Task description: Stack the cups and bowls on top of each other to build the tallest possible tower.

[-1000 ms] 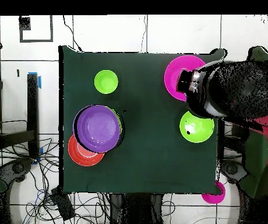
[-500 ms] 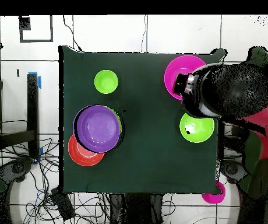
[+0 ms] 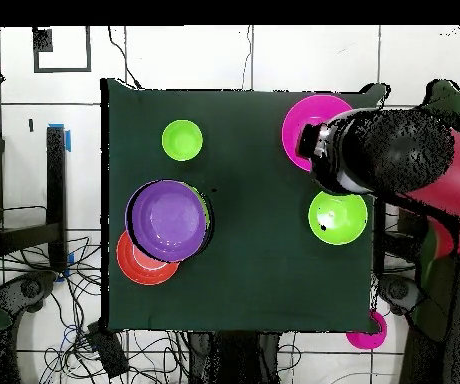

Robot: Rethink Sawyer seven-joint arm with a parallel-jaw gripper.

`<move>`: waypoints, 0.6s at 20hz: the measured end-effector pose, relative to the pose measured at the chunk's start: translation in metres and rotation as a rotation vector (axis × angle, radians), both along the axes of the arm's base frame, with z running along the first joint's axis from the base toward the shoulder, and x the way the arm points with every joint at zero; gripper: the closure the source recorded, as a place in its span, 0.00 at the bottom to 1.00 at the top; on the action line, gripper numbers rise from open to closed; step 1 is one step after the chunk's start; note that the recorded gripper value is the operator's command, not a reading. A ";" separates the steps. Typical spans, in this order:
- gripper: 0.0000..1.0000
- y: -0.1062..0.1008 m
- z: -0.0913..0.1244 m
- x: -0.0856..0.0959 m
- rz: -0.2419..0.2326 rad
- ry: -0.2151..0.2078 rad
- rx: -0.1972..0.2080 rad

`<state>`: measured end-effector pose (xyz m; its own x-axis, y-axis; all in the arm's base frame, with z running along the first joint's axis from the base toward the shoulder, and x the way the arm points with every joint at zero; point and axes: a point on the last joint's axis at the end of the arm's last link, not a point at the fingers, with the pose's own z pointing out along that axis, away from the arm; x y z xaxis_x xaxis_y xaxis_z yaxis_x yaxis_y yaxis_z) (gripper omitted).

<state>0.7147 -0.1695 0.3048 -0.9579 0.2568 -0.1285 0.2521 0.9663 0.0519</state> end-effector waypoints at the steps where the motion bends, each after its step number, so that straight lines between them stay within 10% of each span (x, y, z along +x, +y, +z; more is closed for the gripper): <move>1: 1.00 0.000 -0.002 0.000 0.000 -0.001 0.001; 12: 1.00 0.016 -0.016 0.002 0.046 0.013 -0.022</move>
<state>0.7164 -0.1531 0.2891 -0.9701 0.2102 -0.1212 0.2084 0.9777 0.0275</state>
